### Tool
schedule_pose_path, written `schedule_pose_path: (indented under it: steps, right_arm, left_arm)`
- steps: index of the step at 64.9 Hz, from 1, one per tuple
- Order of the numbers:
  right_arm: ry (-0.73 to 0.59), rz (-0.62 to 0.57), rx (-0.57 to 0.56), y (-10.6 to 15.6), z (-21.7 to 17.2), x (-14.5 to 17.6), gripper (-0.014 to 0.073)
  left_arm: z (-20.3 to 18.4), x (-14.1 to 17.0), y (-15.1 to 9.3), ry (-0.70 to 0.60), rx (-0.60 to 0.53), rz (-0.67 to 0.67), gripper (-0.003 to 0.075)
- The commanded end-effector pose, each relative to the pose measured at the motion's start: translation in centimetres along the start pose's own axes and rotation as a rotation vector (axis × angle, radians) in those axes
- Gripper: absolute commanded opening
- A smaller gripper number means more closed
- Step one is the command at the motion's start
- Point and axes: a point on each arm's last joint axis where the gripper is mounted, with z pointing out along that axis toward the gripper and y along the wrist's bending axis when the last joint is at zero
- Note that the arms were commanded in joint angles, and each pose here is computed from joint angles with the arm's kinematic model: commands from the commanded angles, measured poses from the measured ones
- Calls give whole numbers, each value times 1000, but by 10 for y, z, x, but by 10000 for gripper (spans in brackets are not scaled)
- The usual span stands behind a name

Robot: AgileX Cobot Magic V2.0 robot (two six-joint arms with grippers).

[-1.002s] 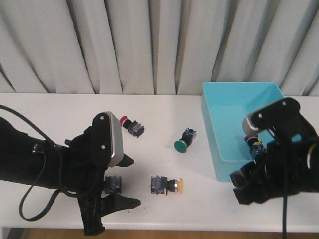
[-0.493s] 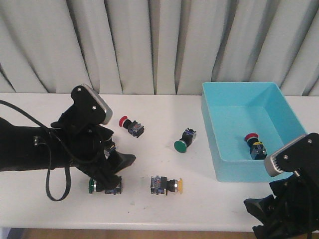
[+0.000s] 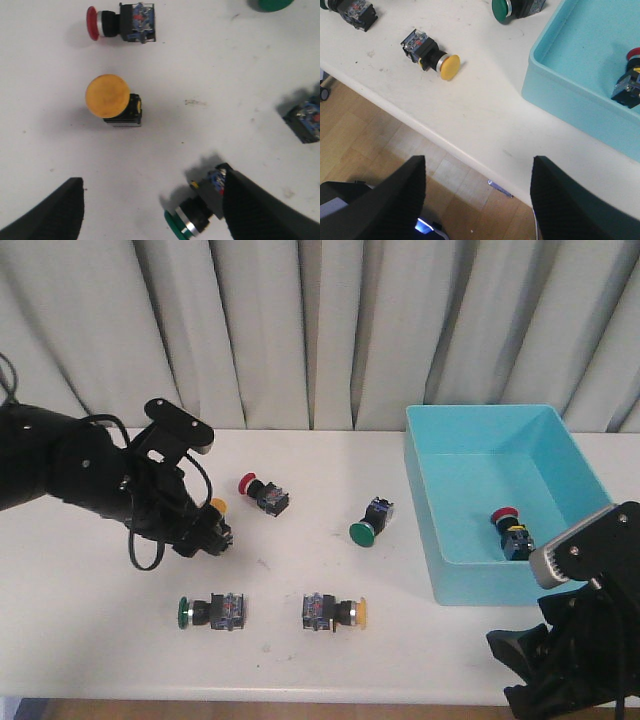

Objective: Pick red and yellow buttons and place in box

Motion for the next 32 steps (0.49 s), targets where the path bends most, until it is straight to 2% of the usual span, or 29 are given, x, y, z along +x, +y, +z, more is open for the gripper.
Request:
schedule_pose_path:
  steps: [1, 20, 32]
  right_arm:
    - [-103, -14, 17, -2, -7, -13, 436]
    - [-106, -14, 18, -2, -7, -14, 436]
    - [-106, -14, 18, -2, -7, -14, 436]
  left_arm:
    - [-5, -26, 7, -58, -46, -5, 560]
    - [33, -65, 16, 11, -56, 5, 560]
    - [63, -75, 21, 85, -78, 34, 560]
